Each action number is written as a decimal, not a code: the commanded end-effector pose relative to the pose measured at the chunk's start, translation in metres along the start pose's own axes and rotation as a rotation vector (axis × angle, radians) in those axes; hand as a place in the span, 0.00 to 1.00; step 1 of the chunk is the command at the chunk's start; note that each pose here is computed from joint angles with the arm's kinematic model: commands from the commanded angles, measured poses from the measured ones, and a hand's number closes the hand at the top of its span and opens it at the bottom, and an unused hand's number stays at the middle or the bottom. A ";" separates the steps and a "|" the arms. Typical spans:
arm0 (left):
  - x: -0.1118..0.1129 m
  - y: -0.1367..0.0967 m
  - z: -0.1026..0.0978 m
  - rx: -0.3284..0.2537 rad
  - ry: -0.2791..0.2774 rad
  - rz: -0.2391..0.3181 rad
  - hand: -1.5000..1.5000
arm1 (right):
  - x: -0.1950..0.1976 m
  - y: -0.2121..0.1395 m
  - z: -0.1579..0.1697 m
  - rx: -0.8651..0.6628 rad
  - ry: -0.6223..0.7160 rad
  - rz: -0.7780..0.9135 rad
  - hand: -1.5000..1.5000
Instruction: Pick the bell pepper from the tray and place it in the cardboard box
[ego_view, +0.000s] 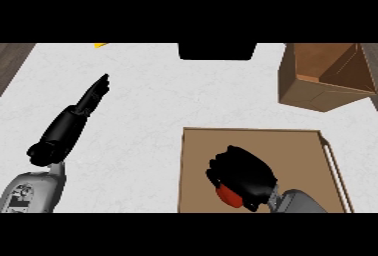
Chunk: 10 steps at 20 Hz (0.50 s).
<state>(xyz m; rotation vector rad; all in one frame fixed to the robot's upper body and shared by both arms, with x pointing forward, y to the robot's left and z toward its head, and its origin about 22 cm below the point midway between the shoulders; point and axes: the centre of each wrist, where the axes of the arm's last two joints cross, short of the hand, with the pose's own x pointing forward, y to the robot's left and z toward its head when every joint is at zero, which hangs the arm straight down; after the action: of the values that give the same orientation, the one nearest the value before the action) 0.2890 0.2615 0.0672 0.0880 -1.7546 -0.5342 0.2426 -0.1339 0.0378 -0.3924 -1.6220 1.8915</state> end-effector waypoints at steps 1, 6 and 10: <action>0.010 0.003 -0.008 -0.004 -0.016 -0.014 0.50 | -0.015 -0.028 0.009 -0.155 -0.205 0.016 1.00; -0.008 0.012 0.014 0.011 0.010 -0.010 0.50 | -0.027 -0.067 0.046 -0.303 -0.258 0.116 1.00; 0.000 0.002 0.007 0.012 0.016 -0.013 0.50 | -0.031 -0.096 0.065 -0.403 -0.196 0.015 1.00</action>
<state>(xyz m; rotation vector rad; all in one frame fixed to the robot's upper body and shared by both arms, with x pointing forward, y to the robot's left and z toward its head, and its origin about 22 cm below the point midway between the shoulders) 0.2854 0.2654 0.0663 0.1055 -1.7459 -0.5259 0.2501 -0.1775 0.1102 -0.3564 -2.0598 1.7806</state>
